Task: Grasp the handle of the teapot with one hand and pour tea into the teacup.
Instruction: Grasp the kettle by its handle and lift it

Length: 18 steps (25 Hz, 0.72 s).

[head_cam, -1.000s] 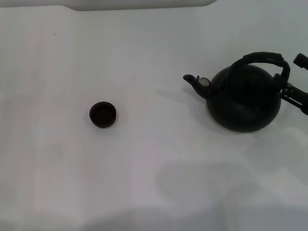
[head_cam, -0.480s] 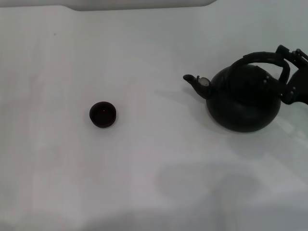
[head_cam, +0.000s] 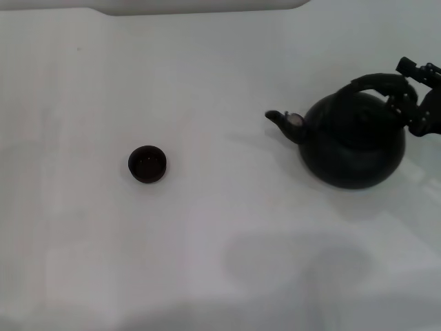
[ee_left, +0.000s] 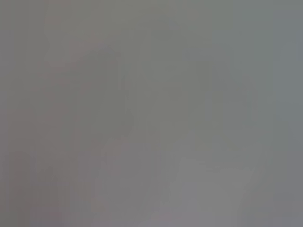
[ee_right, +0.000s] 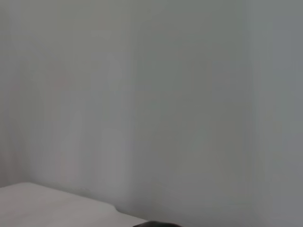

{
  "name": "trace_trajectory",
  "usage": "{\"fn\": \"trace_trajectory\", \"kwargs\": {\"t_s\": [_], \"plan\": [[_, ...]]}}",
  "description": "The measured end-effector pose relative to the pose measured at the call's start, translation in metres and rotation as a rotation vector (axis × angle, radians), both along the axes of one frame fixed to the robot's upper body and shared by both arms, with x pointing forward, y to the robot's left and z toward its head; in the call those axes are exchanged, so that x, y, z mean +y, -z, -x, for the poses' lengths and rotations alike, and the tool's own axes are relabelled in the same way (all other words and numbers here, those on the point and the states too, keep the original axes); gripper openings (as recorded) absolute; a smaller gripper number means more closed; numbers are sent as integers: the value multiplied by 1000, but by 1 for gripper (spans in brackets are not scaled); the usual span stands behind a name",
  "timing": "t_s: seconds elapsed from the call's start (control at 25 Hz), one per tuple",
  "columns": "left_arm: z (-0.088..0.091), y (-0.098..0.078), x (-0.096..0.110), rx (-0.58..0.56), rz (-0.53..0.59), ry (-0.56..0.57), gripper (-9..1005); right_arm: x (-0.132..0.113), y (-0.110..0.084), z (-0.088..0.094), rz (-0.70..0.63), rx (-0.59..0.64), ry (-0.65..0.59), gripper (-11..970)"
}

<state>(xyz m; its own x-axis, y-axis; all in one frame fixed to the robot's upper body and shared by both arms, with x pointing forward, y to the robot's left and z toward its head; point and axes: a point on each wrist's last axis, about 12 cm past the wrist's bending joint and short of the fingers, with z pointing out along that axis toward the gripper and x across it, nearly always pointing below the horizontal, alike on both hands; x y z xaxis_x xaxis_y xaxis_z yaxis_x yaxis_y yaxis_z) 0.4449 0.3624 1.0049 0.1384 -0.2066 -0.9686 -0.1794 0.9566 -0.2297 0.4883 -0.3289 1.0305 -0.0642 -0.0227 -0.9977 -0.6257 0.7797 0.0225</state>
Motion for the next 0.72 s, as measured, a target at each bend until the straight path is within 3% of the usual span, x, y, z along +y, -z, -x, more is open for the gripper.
{"fn": "trace_trajectory", "kwargs": {"t_s": [0.12, 0.24, 0.44, 0.72], "plan": [[-1, -1, 0, -2, -2, 2, 892, -6, -3, 2, -3, -12, 9, 636], [-3, -1, 0, -2, -2, 4, 891, -9, -4, 3, -9, -20, 12, 437], [-5, -2, 0, -3, -3, 6, 891, -8, -6, 1, -8, -26, 8, 430], [-5, -2, 0, -3, -3, 6, 892, -11, -9, 2, -24, -30, -3, 340]]}}
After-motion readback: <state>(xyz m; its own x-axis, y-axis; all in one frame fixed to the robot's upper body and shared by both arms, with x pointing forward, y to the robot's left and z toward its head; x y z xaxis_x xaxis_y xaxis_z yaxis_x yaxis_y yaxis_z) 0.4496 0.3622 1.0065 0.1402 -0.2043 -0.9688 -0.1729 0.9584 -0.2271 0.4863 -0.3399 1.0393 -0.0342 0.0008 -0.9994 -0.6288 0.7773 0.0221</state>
